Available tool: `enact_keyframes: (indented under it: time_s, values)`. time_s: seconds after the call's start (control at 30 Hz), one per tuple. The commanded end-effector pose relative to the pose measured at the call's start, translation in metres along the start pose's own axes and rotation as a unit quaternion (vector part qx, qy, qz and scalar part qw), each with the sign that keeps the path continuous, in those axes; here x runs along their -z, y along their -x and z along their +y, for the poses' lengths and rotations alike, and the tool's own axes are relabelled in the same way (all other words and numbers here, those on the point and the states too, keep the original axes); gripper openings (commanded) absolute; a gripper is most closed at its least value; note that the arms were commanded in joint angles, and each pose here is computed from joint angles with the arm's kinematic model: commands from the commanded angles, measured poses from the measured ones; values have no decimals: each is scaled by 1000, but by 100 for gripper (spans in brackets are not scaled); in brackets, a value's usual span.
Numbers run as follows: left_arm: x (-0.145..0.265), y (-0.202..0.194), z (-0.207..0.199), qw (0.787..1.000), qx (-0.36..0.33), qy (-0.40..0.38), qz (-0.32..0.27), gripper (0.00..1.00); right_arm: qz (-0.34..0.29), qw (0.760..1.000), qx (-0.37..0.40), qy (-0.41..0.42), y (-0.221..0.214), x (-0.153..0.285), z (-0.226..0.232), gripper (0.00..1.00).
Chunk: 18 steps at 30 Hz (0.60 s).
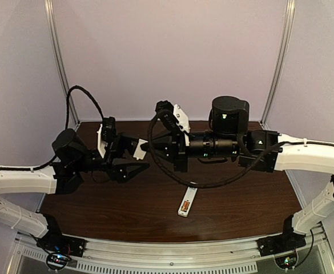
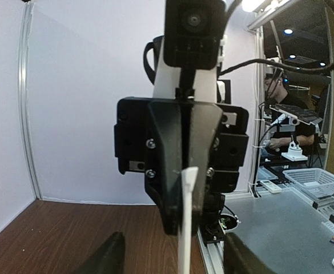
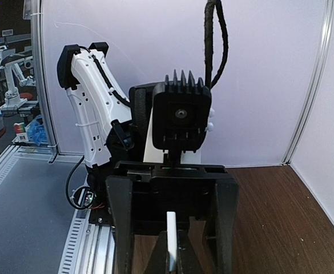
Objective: Load the batteries into the remote control
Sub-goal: Pass from the left arm to the right, then pass from the right arm to the left
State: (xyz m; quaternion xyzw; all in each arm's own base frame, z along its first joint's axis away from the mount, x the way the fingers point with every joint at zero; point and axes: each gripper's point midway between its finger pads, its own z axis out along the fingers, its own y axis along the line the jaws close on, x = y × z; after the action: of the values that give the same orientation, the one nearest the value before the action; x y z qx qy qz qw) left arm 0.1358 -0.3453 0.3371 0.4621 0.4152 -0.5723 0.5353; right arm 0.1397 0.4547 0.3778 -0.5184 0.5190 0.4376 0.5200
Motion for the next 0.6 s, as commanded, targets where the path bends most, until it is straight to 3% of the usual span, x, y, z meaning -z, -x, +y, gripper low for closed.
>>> enact_keyframes:
  time_s: [0.0, 0.1, 0.2, 0.3, 0.4, 0.57]
  values:
    - [14, 5, 25, 994, -12, 107, 9, 96, 8, 997, 25, -69, 7, 14, -19, 0]
    - [33, 3, 39, 983, -11, 181, 16, 97, 19, 990, 53, -132, 9, 31, -37, 0]
    - [44, -2, 55, 969, 33, 241, 38, 97, 63, 974, 84, -199, -9, 44, -57, 0]
    - [47, -9, 64, 956, 89, 271, 66, 97, 86, 958, 106, -250, -21, 56, -73, 0]
    - [45, 2, 67, 950, 130, 278, 51, 97, 98, 947, 125, -278, -28, 65, -78, 0]
    - [29, 12, 62, 950, 216, 224, 32, 80, 141, 907, 216, -334, -45, 70, -79, 0]
